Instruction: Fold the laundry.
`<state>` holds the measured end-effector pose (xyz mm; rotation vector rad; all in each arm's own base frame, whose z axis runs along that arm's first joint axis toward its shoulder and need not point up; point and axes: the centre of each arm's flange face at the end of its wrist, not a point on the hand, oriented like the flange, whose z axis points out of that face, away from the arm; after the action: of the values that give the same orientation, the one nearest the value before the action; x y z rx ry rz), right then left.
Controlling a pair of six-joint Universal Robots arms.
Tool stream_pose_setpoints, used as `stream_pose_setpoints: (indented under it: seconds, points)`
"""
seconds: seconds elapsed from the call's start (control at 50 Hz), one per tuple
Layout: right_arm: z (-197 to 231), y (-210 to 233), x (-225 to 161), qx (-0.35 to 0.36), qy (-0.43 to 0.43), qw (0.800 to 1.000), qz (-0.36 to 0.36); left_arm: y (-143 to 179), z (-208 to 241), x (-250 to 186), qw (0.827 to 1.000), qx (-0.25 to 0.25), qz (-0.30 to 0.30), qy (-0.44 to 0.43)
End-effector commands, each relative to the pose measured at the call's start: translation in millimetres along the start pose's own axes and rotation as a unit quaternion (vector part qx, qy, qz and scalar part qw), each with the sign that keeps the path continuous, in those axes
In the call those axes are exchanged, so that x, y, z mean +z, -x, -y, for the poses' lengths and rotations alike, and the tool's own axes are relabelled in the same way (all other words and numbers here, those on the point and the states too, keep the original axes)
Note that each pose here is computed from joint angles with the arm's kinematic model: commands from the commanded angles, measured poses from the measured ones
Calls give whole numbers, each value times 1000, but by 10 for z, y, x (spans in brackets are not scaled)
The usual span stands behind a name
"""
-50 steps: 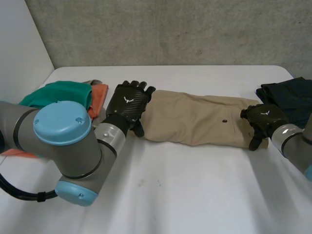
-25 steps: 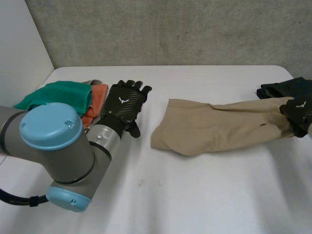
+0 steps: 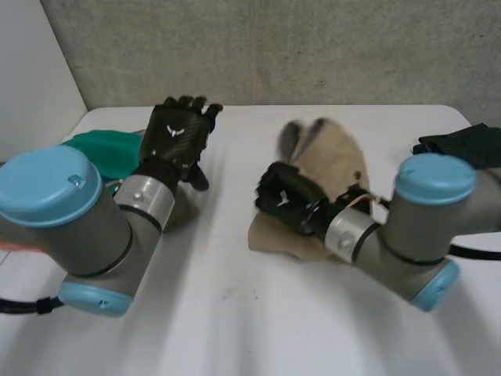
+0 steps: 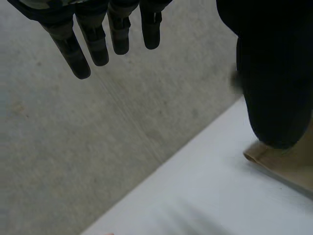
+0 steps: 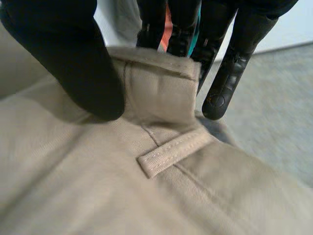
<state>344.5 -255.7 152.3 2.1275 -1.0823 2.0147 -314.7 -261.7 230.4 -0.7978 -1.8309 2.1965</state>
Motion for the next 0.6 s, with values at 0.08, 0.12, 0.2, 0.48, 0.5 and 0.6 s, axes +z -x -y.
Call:
stream_pose_setpoints:
  seconds: [0.08, 0.12, 0.2, 0.48, 0.5, 0.6]
  points:
    - [121, -597, -139, 245, 17, 964, -100, -53, 107, 387, 999, -5, 5, -43]
    - [105, -807, -224, 305, 21, 941, -142, -91, 96, 432, 999, -7, 0, -45]
    - [-148, -1206, -447, 417, 38, 879, -228, -247, 113, 518, 998, -23, -19, -49]
    - [-831, -1066, -441, 520, 164, 816, -192, -872, -294, 721, 987, -74, -140, 34]
    - [-869, -1041, -430, 524, 171, 813, -188, -885, -327, 736, 987, -73, -141, 38]
    - [-1060, -781, -331, 551, 199, 797, -147, -966, -534, 772, 984, -72, -150, 71]
